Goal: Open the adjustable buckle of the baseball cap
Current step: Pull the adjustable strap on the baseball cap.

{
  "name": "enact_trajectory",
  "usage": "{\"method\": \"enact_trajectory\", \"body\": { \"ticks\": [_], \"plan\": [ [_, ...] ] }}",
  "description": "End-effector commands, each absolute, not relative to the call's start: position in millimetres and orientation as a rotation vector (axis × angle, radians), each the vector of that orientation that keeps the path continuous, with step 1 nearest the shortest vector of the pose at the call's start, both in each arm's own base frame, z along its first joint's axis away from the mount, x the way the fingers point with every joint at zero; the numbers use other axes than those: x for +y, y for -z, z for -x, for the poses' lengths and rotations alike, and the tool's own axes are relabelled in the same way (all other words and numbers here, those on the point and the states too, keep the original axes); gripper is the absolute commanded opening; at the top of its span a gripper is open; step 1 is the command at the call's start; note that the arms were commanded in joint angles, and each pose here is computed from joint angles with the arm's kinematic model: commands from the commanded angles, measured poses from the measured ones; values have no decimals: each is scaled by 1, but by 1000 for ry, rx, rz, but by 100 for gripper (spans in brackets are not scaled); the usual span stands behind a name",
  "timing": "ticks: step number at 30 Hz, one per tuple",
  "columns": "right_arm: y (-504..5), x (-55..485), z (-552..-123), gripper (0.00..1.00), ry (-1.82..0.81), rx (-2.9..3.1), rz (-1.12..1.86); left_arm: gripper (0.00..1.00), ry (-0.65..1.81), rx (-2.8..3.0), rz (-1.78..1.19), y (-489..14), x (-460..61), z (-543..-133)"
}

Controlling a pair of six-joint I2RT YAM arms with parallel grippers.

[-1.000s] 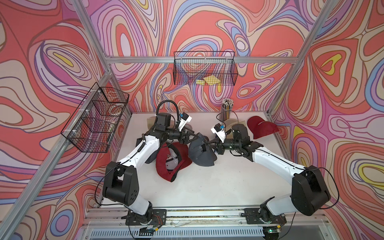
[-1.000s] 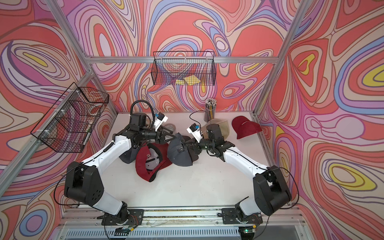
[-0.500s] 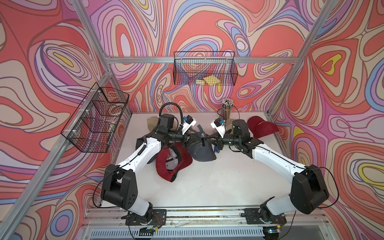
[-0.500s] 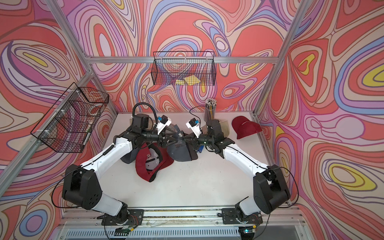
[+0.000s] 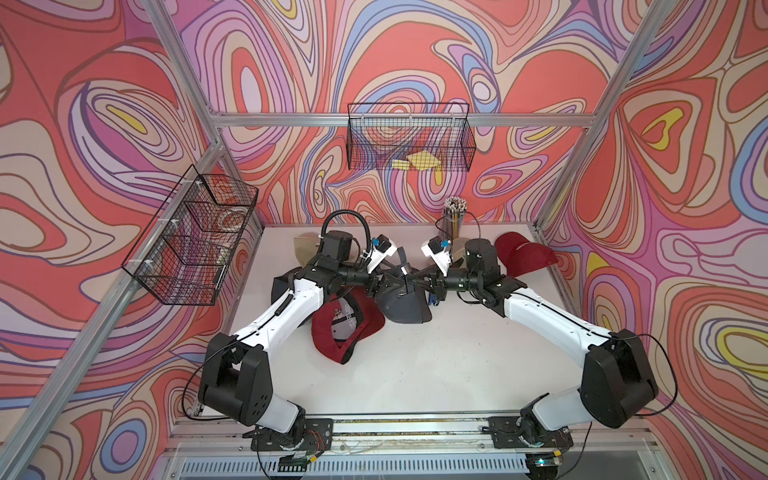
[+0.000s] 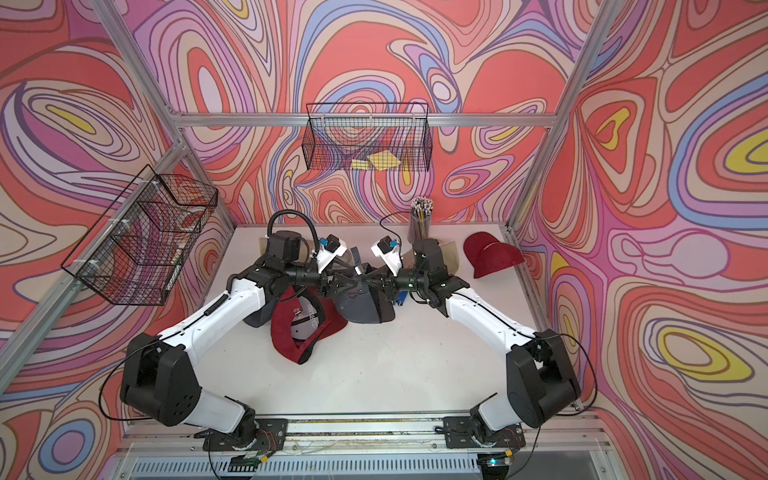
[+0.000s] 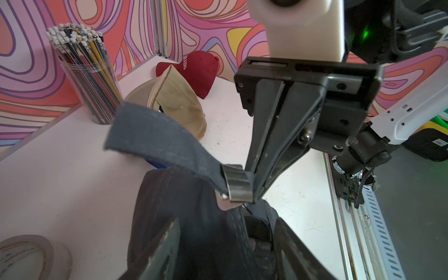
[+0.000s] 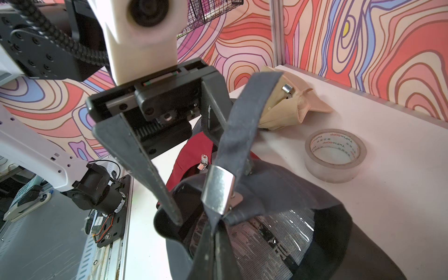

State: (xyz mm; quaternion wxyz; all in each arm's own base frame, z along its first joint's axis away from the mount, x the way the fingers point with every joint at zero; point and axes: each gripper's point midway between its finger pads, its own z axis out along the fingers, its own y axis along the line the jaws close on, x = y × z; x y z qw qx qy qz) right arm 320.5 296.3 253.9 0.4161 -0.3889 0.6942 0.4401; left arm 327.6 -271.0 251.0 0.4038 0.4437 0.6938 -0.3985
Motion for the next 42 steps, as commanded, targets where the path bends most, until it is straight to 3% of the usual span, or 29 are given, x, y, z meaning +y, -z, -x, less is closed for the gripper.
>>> {"method": "enact_trajectory", "body": {
  "ticks": [1,5,8,26,42],
  "plan": [
    [-259,297,-317,0,-1128,1706,985,39,1018,1717,-1104,-258,-274,-329],
    [-257,297,-318,0,-1134,1710,974,12,1062,1704,-1049,-264,-277,-330],
    [-254,297,-318,0,-1136,1717,965,0,1109,1688,-1029,-269,-280,-328],
    [-224,292,-318,0,-1120,1805,949,0,1252,1655,-922,-284,-287,-329],
    [-191,289,-315,0,-1137,1898,933,0,1390,1610,-718,-297,-261,-361]
  ]
}}
